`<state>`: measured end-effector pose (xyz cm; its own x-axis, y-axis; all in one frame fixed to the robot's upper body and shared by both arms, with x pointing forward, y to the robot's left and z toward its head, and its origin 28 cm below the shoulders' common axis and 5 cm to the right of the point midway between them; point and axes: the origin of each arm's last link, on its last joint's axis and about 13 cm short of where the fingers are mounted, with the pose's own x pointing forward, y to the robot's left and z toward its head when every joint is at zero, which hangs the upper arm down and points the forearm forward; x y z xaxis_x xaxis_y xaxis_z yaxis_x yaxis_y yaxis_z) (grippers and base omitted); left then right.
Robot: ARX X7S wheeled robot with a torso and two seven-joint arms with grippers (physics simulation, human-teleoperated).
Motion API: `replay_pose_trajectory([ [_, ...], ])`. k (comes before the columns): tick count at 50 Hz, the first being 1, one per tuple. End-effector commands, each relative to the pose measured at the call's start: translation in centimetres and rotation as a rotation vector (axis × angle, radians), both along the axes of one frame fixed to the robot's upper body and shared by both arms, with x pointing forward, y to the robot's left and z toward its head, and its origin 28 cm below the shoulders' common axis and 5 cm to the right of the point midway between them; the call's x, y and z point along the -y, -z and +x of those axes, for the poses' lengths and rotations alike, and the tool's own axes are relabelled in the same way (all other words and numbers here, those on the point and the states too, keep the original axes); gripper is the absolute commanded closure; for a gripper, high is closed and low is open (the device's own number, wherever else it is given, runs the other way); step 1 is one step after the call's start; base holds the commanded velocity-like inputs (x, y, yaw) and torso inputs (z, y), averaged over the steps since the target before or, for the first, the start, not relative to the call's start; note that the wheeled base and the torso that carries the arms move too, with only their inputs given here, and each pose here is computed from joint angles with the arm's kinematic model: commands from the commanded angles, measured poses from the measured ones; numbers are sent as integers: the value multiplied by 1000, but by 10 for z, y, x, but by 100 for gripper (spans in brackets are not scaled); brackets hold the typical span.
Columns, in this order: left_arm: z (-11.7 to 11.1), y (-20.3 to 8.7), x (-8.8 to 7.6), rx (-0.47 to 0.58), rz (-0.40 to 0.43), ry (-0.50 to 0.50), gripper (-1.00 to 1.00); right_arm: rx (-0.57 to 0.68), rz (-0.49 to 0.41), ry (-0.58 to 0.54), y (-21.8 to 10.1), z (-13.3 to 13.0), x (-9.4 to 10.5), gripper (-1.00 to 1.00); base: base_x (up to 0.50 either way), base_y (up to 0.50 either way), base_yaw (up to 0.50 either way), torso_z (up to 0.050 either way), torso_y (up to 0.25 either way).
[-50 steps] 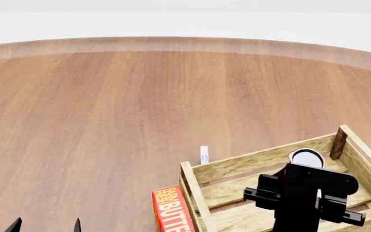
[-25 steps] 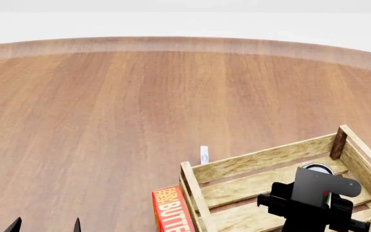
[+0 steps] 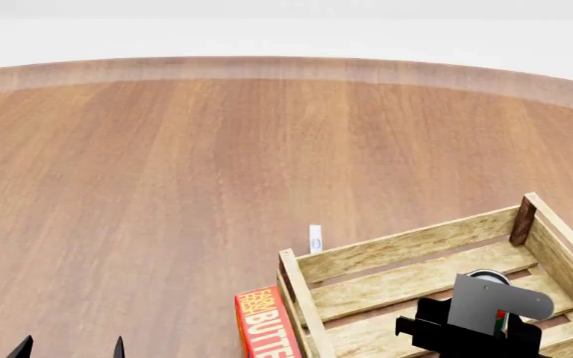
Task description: Pick up the tomato sauce, and put it in the wooden tray.
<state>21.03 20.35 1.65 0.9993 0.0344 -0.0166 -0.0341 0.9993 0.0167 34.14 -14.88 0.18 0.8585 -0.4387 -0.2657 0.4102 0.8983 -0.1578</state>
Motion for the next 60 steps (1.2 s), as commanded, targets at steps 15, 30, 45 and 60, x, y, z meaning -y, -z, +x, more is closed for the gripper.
replay_pose_trajectory([
  [15,2,0,-1,3,-10,-1,-100,-14,-1,-40,5,-3,-8,100,0,0,0,0,1],
  [30,2,0,-1,3,-9,-1,-100,-31,3,-40,9,-6,-9,100,0,0,0,0,0],
  [45,2,0,-1,3,-10,0,-100,-96,54,-46,9,-6,-9,100,0,0,0,0,0],
  [60,2,0,-1,3,-10,-1,-100,-95,52,-45,9,-6,-9,100,0,0,0,0,0],
])
